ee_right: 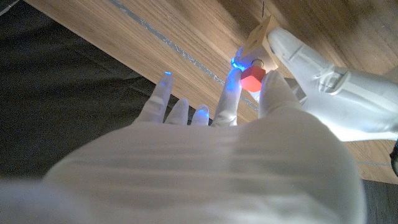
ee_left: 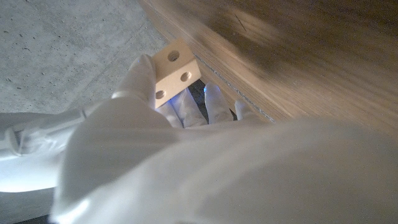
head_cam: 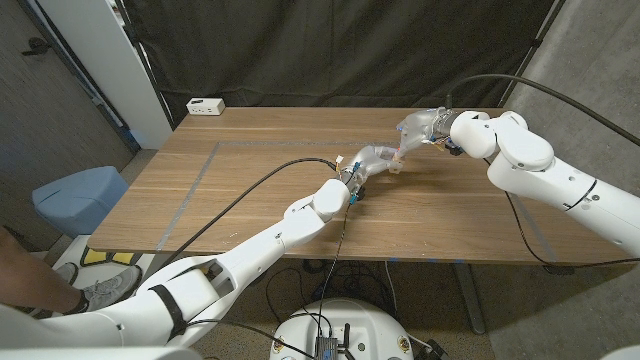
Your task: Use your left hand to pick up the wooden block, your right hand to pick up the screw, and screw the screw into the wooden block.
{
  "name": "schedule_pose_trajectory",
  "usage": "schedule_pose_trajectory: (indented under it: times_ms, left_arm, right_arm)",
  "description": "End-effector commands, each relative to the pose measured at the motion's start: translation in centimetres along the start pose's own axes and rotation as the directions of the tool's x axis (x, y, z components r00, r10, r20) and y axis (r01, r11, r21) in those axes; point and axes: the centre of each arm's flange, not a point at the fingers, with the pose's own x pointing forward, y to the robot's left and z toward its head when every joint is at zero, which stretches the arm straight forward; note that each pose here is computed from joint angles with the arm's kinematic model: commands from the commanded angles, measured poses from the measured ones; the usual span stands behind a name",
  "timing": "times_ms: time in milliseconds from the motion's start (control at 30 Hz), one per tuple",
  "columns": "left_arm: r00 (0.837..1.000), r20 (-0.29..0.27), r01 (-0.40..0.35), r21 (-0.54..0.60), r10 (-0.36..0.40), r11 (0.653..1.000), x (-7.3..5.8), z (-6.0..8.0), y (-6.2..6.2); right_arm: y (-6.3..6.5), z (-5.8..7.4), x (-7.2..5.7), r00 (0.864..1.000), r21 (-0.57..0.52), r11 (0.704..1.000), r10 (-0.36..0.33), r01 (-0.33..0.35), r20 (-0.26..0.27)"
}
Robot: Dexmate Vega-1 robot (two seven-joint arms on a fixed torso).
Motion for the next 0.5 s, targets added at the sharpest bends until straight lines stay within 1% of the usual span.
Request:
schedule_pose_trajectory:
  times_ms: [33,100,500]
  left_arm:
    - [1.0,0.005,-0.004,-0.001,0.004,1.0,-0.33,0.21,-0.15]
    - [1.0,0.004,-0.004,-0.001,0.004,1.0,-0.34,0.21,-0.15]
    - [1.0,0.004,-0.002,0.0,0.002,1.0,-0.36,0.22,-0.26]
  right_arm:
    - [-0.09,0.24,-0.14,0.999,-0.011,0.999,-0.034,0.034,0.001]
    - [-0.08,0.24,-0.15,0.999,-0.011,0.999,-0.043,0.043,0.0]
    - [0.11,0.32,-0.11,0.998,-0.02,0.998,-0.052,0.051,-0.026]
